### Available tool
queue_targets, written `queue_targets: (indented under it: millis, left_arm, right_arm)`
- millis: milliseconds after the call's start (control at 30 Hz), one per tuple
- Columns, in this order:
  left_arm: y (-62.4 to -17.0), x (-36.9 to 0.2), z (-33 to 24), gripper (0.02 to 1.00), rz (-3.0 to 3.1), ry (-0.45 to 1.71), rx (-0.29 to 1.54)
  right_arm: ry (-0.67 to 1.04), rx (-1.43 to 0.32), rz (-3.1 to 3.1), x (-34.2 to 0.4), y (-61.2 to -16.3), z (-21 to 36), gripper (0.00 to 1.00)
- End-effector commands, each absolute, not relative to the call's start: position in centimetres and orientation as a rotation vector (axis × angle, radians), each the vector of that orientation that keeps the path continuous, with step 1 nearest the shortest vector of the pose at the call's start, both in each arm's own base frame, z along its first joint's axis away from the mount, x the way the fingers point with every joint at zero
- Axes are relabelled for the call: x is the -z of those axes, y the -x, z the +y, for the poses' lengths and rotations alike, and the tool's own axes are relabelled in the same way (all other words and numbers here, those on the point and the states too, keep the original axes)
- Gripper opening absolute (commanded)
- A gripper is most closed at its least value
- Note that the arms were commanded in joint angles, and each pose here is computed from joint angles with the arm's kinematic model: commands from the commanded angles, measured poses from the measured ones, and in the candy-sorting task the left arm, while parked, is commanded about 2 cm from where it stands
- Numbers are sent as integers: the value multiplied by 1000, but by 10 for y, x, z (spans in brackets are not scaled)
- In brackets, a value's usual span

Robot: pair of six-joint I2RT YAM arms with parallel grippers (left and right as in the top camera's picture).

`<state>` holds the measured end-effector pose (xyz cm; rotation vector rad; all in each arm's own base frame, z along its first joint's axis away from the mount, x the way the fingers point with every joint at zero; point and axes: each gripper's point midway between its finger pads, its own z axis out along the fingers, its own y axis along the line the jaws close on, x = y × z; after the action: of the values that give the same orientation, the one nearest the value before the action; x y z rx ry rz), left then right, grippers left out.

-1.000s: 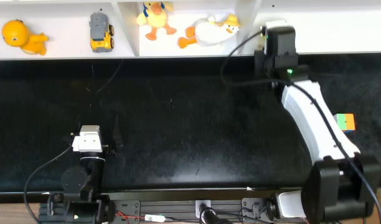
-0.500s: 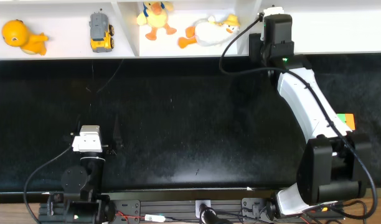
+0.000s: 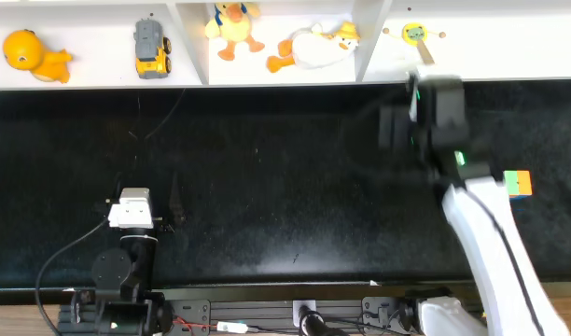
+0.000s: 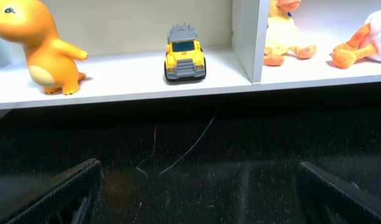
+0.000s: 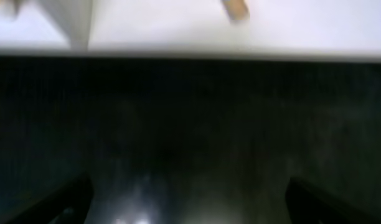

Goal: Store Toys

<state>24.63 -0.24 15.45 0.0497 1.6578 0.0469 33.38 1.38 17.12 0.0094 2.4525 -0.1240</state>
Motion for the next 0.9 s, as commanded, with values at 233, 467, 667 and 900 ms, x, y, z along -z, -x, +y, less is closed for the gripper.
queue_targets:
  millis: [233, 467, 667, 900]
  left_arm:
    - [-246, -156, -6, 998, 1648, -51, -24]
    - [-246, -156, -6, 998, 1648, -51, -24]
    - [-246, -156, -6, 998, 1648, -51, -24]
    - [-246, -156, -6, 998, 1648, -51, -24]
  right_arm:
    - [-27, 123, 2479, -161, -232, 0, 998]
    - [-27, 122, 2477, -165, -215, -2, 996]
    - [-30, 104, 2430, -172, -226, 1, 996]
    - [12, 288, 2547, -150, -228, -34, 998]
